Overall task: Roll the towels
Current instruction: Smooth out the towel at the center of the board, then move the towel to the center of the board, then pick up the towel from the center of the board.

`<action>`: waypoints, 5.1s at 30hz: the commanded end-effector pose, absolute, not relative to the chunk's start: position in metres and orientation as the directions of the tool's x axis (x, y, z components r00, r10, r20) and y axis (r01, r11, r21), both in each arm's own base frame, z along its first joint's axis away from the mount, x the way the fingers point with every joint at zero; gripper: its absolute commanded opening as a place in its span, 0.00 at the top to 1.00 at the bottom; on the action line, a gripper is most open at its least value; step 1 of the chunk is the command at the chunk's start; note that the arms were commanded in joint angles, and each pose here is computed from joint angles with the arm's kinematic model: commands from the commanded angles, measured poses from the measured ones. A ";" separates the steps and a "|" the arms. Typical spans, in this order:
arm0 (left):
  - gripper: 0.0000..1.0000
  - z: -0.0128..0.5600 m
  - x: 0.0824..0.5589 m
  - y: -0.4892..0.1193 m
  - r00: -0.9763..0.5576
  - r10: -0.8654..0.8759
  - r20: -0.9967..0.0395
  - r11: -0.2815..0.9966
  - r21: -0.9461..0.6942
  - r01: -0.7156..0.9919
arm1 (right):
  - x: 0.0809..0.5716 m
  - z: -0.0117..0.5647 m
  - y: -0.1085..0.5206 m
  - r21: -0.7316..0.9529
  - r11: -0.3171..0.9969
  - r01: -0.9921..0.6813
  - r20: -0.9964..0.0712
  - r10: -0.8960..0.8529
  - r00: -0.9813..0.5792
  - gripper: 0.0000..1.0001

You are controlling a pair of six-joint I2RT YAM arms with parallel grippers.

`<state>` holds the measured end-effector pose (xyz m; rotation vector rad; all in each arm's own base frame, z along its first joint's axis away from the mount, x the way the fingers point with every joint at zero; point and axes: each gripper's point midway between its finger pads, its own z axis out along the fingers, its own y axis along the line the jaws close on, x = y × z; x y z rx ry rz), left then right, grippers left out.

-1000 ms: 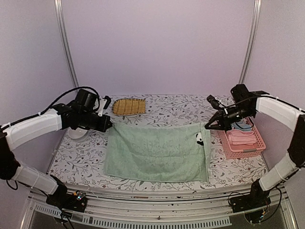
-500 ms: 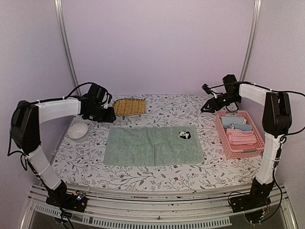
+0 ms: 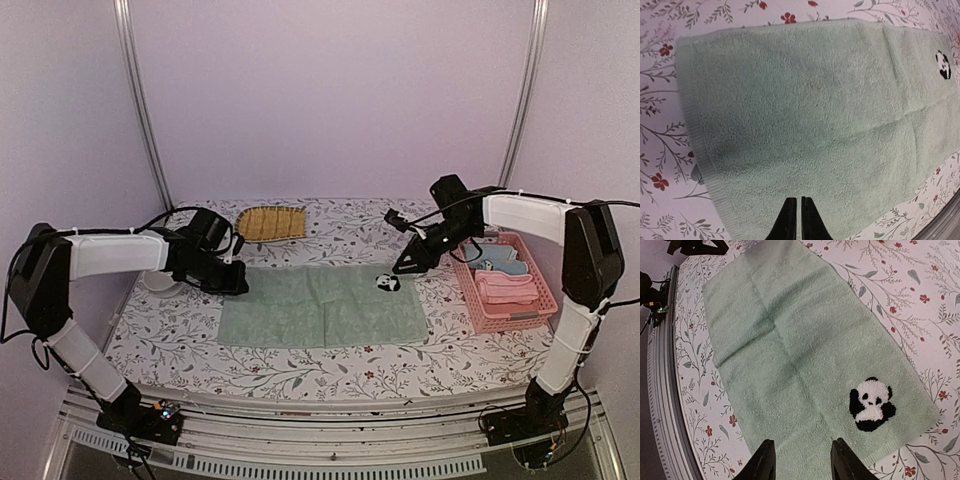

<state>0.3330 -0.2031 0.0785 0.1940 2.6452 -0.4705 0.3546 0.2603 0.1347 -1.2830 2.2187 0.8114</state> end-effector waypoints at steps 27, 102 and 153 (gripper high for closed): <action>1.00 0.082 0.296 -0.191 -0.876 -0.040 -0.480 0.907 -0.385 0.169 | 0.310 0.105 0.245 0.316 0.352 -0.881 -0.576 -0.666 -0.473 0.67; 0.66 0.068 0.376 -0.123 -0.873 -0.165 -0.460 0.953 -0.303 -0.021 | 0.440 0.043 0.192 0.202 0.698 -0.688 -0.365 -0.598 -0.714 0.70; 0.47 0.051 0.389 -0.119 -0.891 -0.113 -0.440 0.972 -0.233 -0.008 | 0.467 0.022 0.201 0.174 0.697 -0.696 -0.356 -0.615 -0.704 0.96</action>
